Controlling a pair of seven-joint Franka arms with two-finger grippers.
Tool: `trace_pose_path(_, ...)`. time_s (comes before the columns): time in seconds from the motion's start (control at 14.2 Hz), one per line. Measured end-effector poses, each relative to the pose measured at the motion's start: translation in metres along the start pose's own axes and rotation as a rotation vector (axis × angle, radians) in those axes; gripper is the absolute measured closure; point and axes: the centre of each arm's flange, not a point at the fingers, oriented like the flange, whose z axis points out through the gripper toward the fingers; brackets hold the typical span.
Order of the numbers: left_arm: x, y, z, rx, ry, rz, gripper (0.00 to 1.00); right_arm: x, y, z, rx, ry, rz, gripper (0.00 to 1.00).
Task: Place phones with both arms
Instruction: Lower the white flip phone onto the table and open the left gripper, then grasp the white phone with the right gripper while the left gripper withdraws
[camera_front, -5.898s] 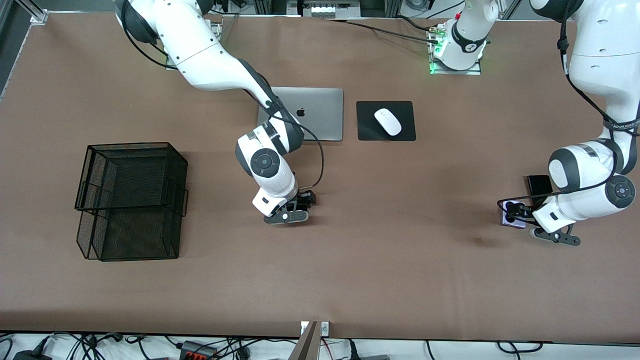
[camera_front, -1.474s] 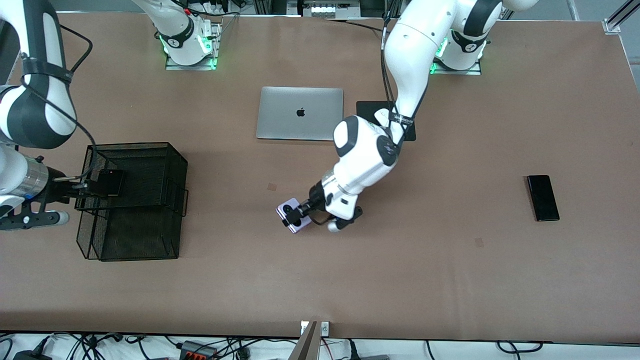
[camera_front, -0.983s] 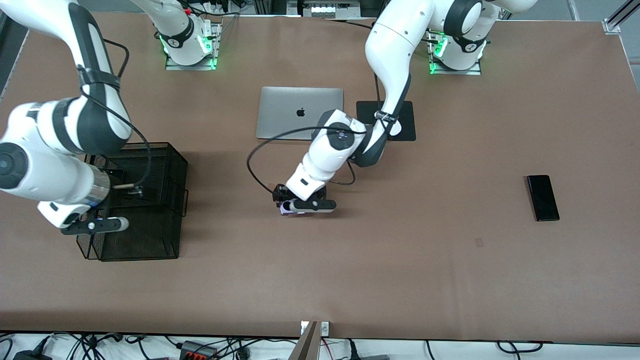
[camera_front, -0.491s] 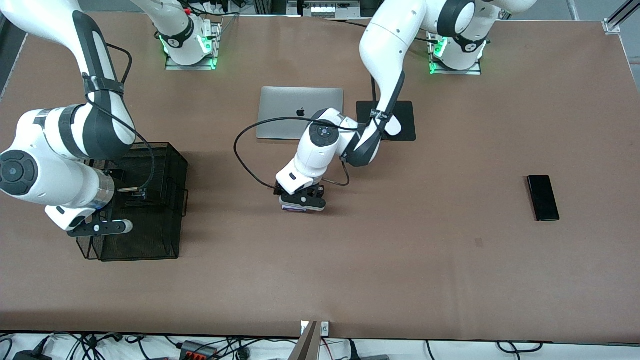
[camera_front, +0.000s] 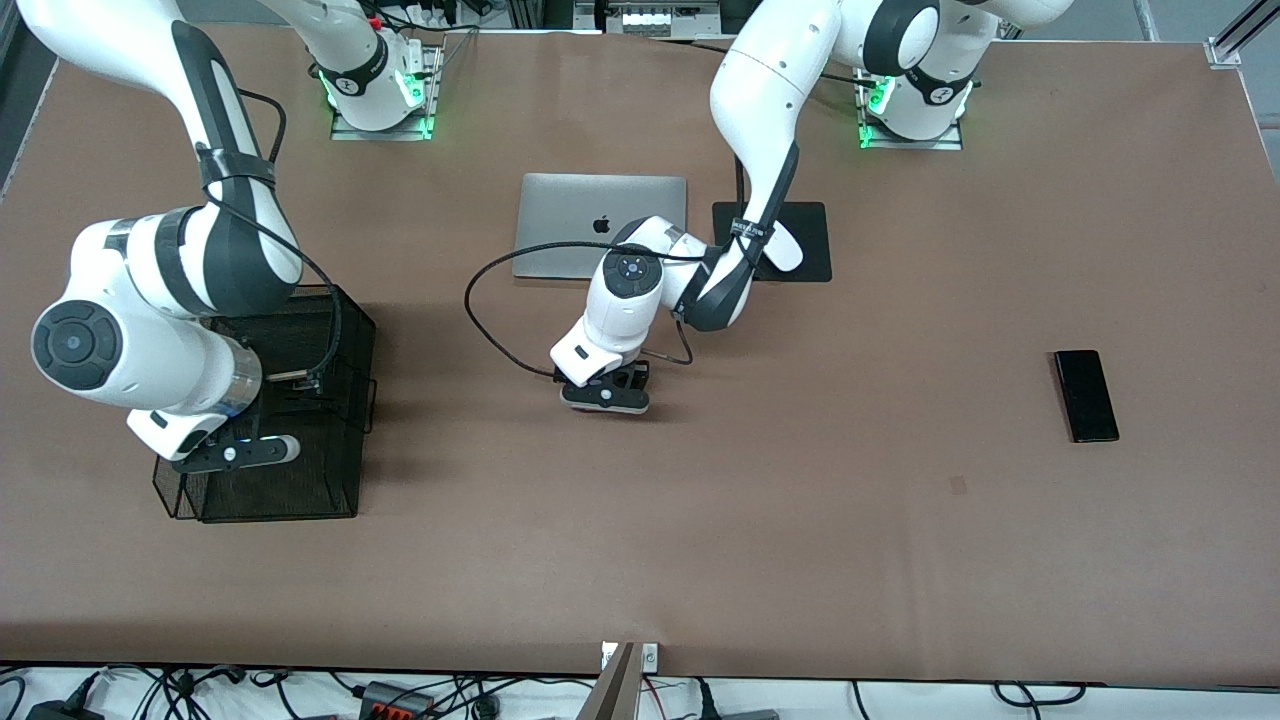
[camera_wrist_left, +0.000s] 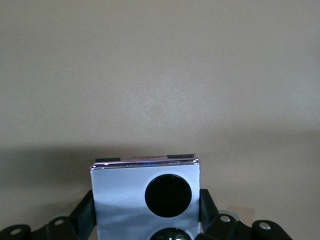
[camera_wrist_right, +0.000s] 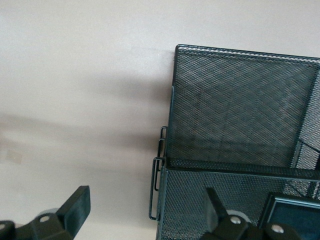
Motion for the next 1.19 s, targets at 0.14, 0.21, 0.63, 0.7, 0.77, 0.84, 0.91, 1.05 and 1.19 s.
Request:
trace_pose_path(0.14,0.002,-0.001,-0.001,0.004,0.006,-0.002,0.02,0.002,-0.002,0.006,0.000,-0.003,-0.002,0.00)
trace_pose_path(0.21,0.003,-0.001,-0.002,0.005,0.009,-0.002,0.00,0.003,-0.002,0.010,0.000,-0.004,-0.003,0.00)
trace_pose_path(0.63,0.050,-0.026,-0.045,0.001,0.035,-0.057,0.00,0.005,-0.017,0.016,0.000,-0.003,-0.025,0.00)
trace_pose_path(0.7,0.070,-0.042,-0.068,0.013,0.022,-0.070,0.00,0.006,-0.028,0.015,-0.001,0.004,-0.040,0.00)
trace_pose_path(0.77,0.090,-0.062,-0.094,0.024,0.004,-0.069,0.00,0.007,-0.039,0.014,-0.002,0.018,-0.057,0.00)
trace_pose_path(0.84,0.110,-0.087,-0.120,0.026,-0.009,-0.060,0.00,0.008,-0.052,0.013,-0.003,0.031,-0.074,0.00)
trace_pose_path(0.91,0.129,-0.117,-0.146,0.015,-0.023,-0.037,0.00,0.008,-0.065,0.015,-0.004,0.038,-0.094,0.00)
trace_pose_path(1.05,0.157,-0.186,-0.187,-0.013,-0.070,0.027,0.00,0.010,-0.097,0.025,-0.006,0.058,-0.139,0.00)
trace_pose_path(1.19,0.164,-0.235,-0.215,-0.024,-0.135,0.046,0.00,0.014,-0.143,0.045,-0.003,0.102,-0.201,0.00)
